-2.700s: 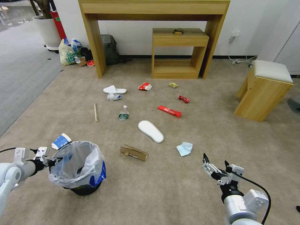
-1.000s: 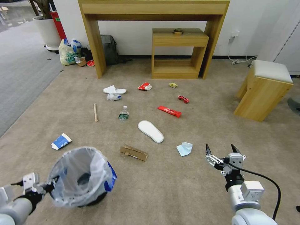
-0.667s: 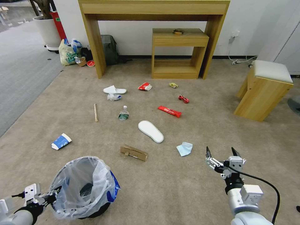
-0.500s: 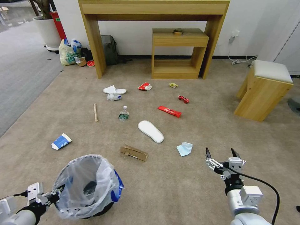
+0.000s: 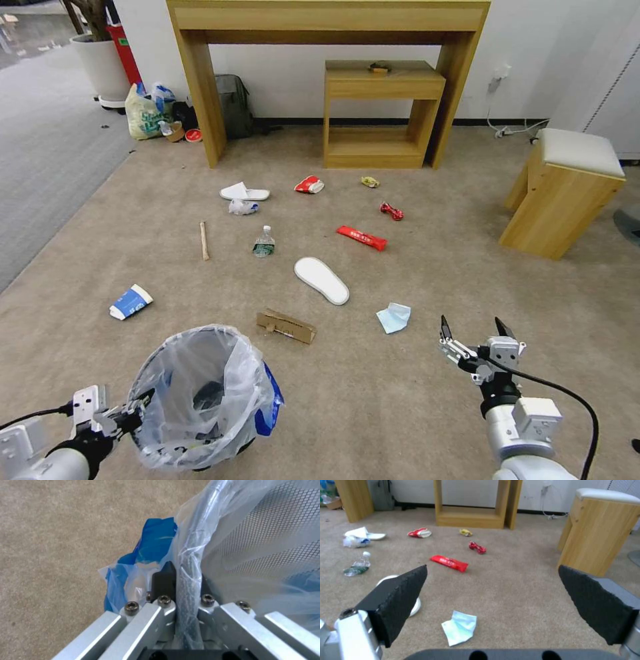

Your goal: Pick up the trash bin and place the garbage on the floor into it.

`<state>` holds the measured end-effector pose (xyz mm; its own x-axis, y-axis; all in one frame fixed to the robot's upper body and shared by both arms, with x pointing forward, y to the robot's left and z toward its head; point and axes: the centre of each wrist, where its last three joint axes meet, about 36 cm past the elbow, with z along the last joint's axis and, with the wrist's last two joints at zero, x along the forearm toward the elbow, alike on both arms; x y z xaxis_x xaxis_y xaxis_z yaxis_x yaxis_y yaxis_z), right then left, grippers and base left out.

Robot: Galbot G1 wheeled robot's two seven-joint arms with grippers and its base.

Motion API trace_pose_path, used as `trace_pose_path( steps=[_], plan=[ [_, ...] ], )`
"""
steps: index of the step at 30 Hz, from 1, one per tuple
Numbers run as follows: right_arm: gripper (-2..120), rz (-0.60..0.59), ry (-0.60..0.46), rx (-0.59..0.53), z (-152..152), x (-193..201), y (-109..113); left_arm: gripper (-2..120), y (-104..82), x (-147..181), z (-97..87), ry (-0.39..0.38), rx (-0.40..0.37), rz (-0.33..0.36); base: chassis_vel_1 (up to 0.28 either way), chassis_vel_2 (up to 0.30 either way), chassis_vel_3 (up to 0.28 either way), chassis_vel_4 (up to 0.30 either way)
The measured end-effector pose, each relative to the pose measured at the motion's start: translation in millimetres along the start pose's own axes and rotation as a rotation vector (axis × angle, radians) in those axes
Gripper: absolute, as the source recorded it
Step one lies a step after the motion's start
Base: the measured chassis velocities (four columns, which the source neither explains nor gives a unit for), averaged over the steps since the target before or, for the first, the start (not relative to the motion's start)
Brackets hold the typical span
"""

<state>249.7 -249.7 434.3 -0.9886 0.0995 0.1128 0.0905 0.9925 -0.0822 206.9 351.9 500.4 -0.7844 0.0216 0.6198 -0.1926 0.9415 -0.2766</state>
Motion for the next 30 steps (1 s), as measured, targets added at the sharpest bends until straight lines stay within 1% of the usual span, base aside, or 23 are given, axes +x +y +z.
trace_pose_path(
  steps=[4,7,19,30],
  plan=[
    [100,0.001,0.001,0.005,1.2,-0.2,0.1,0,-7.0,4.1,-2.4,-0.011,0.012,0.001,0.000,0.000,0.000,0.000],
    [100,0.001,0.001,0.004,1.1,-0.3,0.4,0,-7.8,3.9,-1.7,-0.010,0.014,0.000,0.000,0.000,0.000,0.000],
    [100,-0.006,0.002,0.005,-2.9,3.0,0.3,0,-6.4,0.1,4.5,0.005,0.012,0.013,0.000,0.000,0.000,0.000],
    [100,-0.007,0.003,-0.002,-2.8,3.8,1.7,0,-4.3,-0.4,5.4,0.010,0.008,0.015,0.000,0.000,0.000,0.000]
  ],
)
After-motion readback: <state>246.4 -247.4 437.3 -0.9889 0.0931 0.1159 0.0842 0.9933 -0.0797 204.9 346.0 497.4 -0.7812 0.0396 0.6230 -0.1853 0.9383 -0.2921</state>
